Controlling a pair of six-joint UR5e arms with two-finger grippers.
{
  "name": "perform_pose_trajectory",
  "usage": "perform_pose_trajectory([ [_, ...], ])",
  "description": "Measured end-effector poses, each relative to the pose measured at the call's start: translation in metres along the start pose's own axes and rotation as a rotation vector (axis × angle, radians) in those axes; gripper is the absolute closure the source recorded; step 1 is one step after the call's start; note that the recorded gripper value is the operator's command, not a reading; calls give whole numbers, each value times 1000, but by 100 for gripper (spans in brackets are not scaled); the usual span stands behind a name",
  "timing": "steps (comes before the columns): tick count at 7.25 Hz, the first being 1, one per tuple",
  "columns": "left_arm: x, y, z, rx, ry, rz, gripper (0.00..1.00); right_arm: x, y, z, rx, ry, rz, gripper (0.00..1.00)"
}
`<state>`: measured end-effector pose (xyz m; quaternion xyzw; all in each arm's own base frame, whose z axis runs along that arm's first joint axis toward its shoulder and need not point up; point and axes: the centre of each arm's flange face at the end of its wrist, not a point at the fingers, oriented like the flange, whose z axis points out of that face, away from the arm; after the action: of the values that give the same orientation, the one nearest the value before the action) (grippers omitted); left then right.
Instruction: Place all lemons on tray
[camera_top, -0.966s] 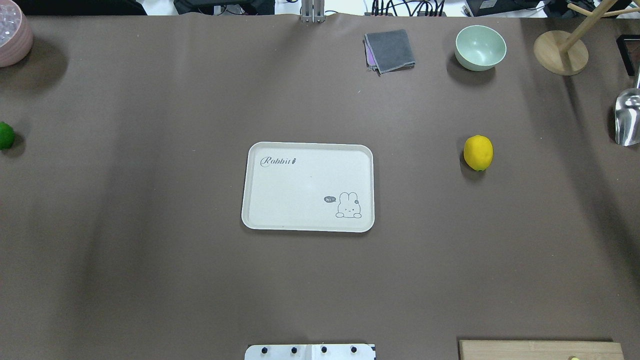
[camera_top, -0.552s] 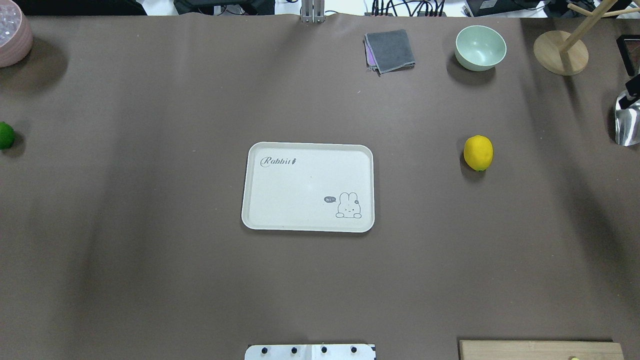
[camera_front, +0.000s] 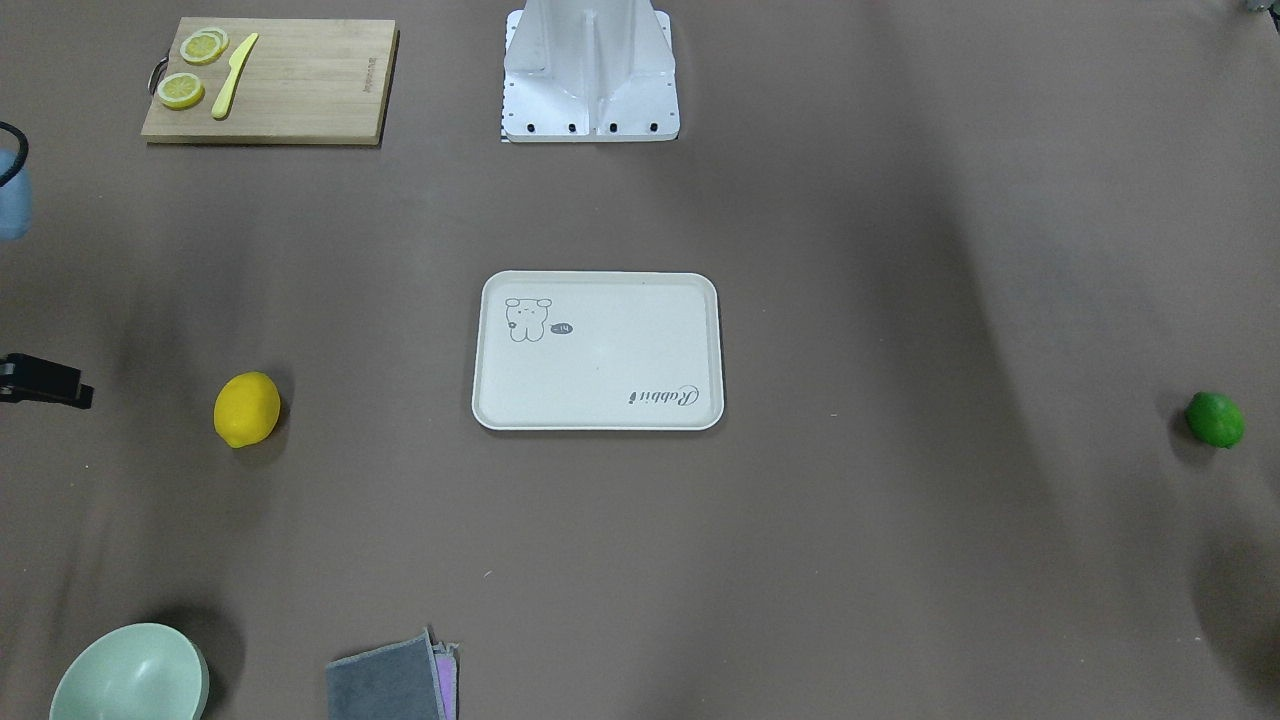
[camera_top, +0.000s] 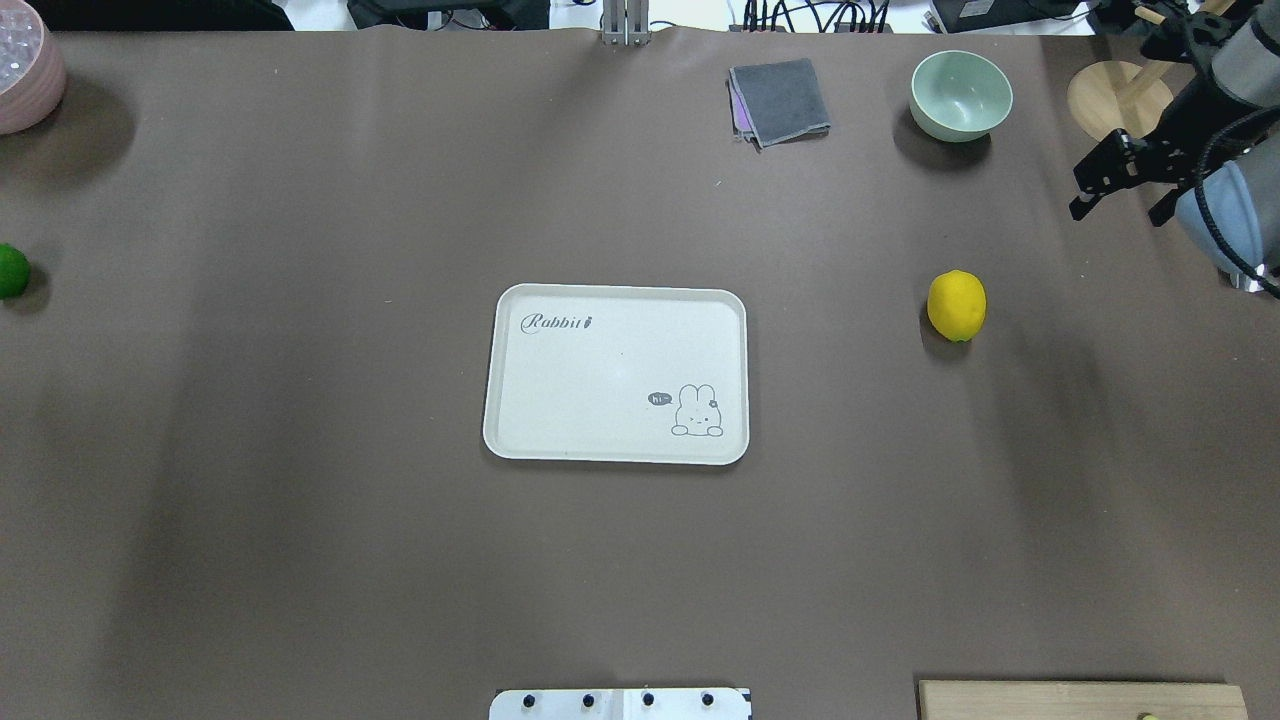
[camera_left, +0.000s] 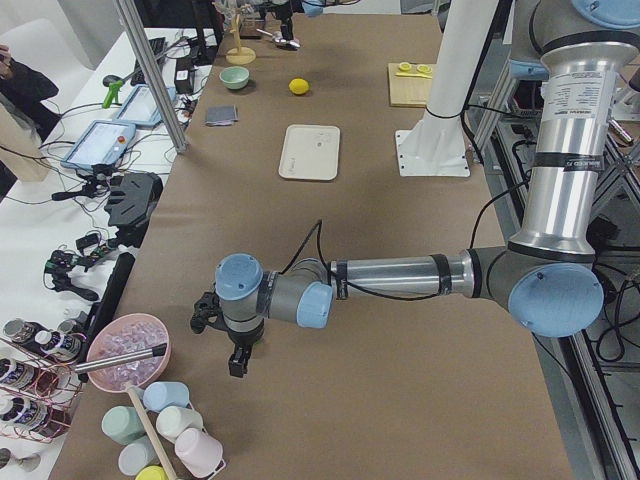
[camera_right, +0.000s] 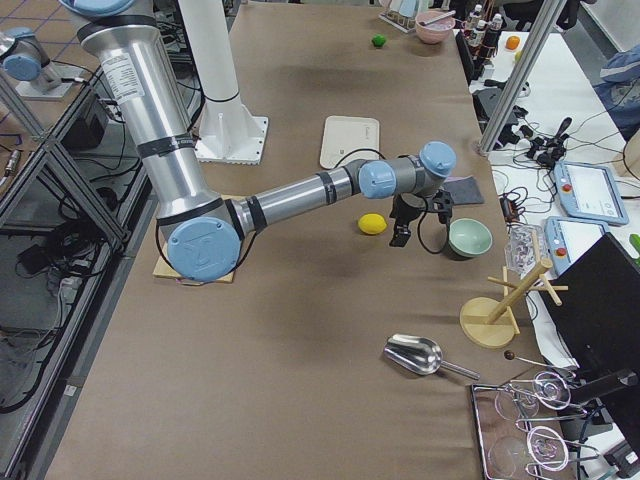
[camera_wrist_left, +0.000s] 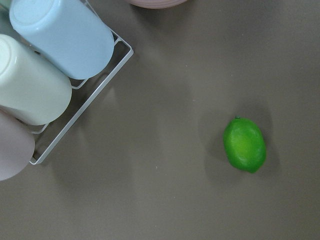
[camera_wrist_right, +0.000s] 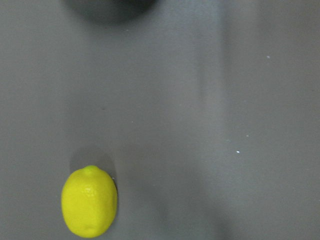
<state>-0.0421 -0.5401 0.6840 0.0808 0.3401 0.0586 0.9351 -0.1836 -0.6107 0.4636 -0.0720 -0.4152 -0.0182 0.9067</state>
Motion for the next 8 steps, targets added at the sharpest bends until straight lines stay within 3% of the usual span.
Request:
perform_pose_trajectory([
  [4,2,-28,18,-16,4,-69,3,-75,-11,57,-83,0,-72,1],
  [8,41,-66,56,-80,17,-123,3,-83,-20,104,-149,20,-79,1],
])
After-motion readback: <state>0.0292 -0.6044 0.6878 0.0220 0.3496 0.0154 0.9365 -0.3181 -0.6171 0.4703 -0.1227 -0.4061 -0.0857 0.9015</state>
